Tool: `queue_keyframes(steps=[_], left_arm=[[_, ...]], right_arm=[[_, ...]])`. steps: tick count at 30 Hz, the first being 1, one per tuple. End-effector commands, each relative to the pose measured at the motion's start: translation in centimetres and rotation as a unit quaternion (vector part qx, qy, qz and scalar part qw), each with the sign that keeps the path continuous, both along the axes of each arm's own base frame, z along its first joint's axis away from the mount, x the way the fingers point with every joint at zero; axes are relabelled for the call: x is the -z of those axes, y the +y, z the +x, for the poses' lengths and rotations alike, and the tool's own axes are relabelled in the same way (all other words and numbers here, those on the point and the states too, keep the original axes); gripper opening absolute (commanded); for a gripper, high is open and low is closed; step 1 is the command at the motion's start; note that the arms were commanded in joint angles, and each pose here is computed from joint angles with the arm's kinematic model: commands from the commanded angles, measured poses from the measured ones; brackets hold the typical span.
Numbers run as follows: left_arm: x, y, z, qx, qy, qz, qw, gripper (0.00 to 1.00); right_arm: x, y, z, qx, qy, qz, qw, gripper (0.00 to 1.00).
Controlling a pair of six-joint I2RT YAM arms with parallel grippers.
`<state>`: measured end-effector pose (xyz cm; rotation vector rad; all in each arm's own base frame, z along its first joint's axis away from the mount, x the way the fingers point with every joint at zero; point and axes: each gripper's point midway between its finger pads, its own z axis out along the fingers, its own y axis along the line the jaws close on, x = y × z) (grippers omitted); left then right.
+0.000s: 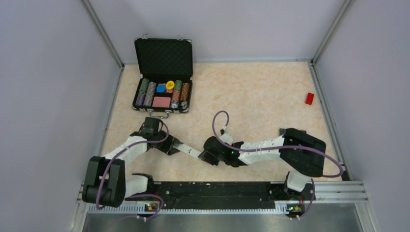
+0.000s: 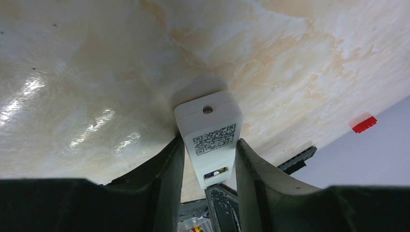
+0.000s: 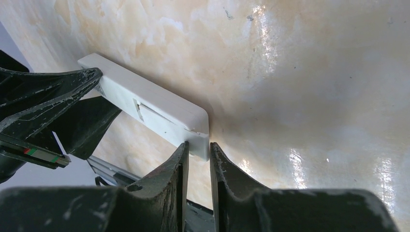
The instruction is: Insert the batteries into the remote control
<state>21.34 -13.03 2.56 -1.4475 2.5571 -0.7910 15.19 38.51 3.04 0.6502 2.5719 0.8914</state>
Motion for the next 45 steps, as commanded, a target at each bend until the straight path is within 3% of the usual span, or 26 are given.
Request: queue_keyframes(steps=[1,26,35,45], left_arm=[[1.6,-0.1,-2.4,0.015,0.041,0.0,0.999,0.41],[1.8,-0.1,-2.8,0.024,0.036,0.0,0.999,0.4],[1.5,0.1,-3.3,0.07,0.02,0.014,0.997,0.38],[2.2,0.1,-4.0,0.1,0.02,0.016,0.995,0.37]], right_arm=[[-0.2,0.7,0.6,-0.003,-0.004,-0.005,1.0,0.22],[0.9,2.0,0.9,-0.024,0.01,-0.058,0.998,0.26],[1.5,3.0,1.4,-0.054,0.011,-0.095,0.994,0.24],[2.2,4.1,2.1,-0.083,0.038,-0.138,0.986,0.3]])
